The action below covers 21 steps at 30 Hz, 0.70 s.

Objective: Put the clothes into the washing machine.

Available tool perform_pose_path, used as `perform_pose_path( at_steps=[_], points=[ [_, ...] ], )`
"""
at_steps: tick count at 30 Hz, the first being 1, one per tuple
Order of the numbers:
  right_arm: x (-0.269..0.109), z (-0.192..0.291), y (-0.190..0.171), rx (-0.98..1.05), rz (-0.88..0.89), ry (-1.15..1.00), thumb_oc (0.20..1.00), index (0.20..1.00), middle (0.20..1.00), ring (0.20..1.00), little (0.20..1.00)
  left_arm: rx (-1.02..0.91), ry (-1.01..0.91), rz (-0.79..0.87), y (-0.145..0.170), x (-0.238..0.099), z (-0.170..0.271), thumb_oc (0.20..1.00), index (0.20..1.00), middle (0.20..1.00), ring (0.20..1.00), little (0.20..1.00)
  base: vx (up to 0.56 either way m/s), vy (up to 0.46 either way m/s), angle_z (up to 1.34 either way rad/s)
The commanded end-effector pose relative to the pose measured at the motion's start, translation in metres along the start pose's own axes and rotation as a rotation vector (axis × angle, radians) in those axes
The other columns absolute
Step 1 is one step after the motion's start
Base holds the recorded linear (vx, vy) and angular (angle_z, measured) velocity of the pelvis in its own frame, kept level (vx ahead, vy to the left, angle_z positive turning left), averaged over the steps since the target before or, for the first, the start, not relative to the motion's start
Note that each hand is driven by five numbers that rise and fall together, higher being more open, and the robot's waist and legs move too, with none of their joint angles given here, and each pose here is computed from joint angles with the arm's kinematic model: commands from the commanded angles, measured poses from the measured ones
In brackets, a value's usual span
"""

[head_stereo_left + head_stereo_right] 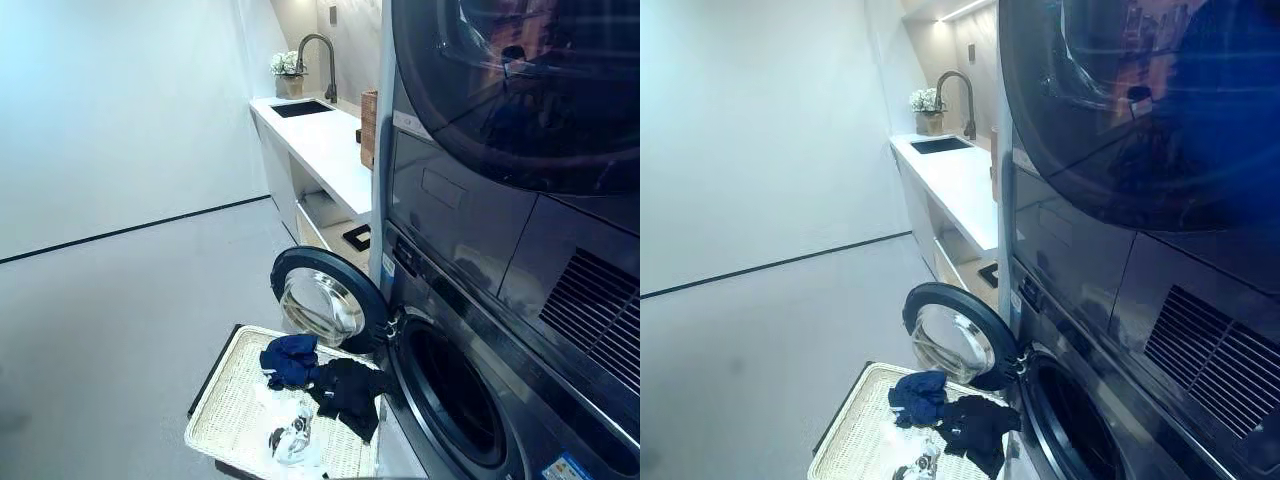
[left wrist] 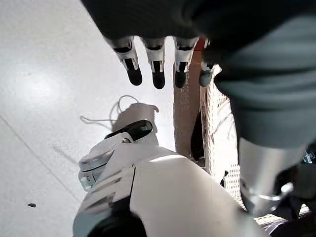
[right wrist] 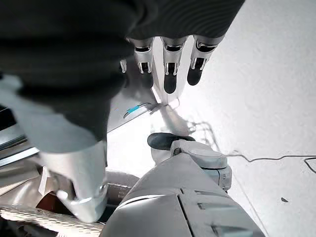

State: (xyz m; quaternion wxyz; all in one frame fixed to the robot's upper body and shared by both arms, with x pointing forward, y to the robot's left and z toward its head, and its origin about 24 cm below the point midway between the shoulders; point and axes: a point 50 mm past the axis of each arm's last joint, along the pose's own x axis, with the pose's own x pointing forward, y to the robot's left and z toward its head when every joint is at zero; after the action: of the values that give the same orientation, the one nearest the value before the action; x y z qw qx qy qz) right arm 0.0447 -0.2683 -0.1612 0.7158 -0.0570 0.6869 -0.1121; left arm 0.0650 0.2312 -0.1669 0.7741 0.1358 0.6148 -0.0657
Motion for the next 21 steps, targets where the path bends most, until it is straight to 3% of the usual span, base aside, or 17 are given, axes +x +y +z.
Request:
perform_pose_path(
  at_steps=[1,21],
  points=[
    [-0.0018,0.0227,0.0098,0.001,0.008,-0.022,1.0,1.0,1.0,1.0,1.0,0.059,-0.022,0.039,0.0147,0.0012,0.0225,1.0,1.0,1.0,1.0,1.0,-0.25,-0.126,-0.45],
    [-0.0019,0.0228,0.0085,-0.001,0.006,-0.023,1.0,1.0,1.0,1.0,1.0,0.037,-0.028,0.032,0.0154,0.0011,0.0233,1.0,1.0,1.0,1.0,1.0,0.0,0.0,0.0]
  ],
)
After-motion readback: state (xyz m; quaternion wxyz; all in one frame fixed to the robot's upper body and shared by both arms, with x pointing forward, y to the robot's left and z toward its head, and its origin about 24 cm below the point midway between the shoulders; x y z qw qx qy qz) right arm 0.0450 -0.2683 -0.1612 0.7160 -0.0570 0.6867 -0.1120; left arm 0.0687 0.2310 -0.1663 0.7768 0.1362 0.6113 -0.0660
